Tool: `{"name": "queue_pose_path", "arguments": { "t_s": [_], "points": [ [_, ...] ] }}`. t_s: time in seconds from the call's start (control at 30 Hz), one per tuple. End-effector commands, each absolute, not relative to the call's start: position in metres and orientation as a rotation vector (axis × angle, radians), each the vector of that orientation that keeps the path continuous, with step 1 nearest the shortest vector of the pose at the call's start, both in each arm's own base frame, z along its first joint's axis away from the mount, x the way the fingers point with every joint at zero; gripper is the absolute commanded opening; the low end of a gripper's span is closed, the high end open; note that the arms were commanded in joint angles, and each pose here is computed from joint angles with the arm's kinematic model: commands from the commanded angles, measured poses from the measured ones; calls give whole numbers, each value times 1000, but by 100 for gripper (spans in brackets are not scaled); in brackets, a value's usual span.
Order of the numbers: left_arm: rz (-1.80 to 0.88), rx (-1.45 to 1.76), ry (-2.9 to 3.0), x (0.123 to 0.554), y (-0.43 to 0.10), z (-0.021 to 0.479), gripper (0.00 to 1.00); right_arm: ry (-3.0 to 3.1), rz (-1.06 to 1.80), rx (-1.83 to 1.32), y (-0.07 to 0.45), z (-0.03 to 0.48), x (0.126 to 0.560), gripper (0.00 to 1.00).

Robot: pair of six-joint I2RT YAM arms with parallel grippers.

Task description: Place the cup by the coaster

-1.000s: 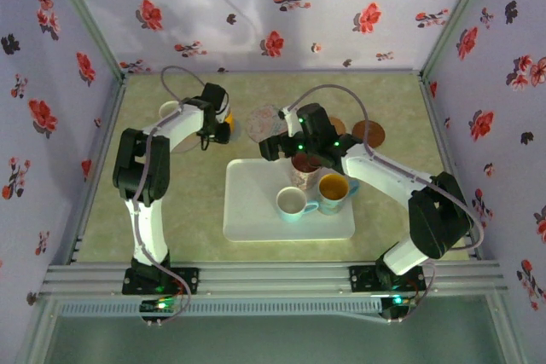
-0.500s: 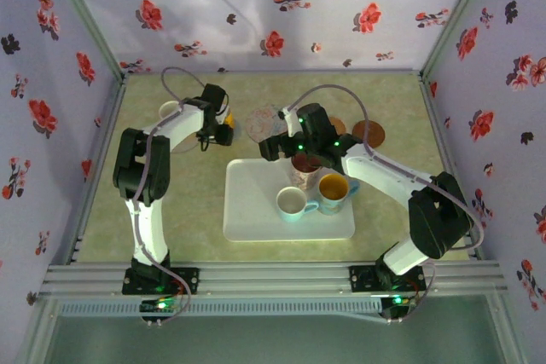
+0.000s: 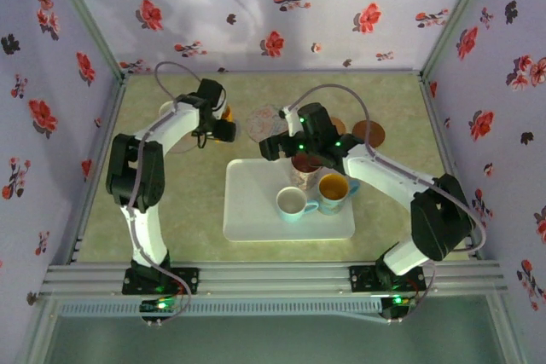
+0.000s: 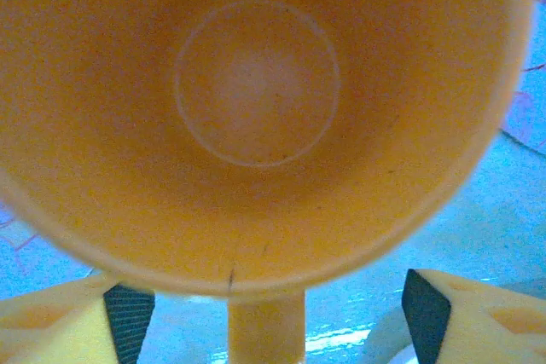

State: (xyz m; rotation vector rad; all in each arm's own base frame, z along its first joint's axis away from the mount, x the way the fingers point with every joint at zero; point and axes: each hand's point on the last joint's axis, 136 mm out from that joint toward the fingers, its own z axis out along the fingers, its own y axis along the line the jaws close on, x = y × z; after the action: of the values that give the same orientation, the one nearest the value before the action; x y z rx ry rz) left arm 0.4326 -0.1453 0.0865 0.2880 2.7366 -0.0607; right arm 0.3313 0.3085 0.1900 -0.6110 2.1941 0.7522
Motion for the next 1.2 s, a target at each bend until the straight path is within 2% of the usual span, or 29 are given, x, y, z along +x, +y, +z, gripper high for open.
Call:
{"name": "queue_pose_path", "arguments": {
  "t_s": [0.0,0.23,0.43,0.77,1.17],
  "points": [
    [-87,266,2668,436,-144,124,84,2147,740,-629,303,212,328,99],
    [-123,265,2593,431,-144,163,88,2147,710,-646,293,220,319,99],
    [-197,293,2531,416,-148,196,99,2152,713,-648,284,230,305,99],
    [-463,450,2430,367,-179,238,100,2197,693,-683,262,234,268,99],
    [-692,504,2457,302,-211,222,99,2263,665,-697,248,216,216,100]
  ]
}}
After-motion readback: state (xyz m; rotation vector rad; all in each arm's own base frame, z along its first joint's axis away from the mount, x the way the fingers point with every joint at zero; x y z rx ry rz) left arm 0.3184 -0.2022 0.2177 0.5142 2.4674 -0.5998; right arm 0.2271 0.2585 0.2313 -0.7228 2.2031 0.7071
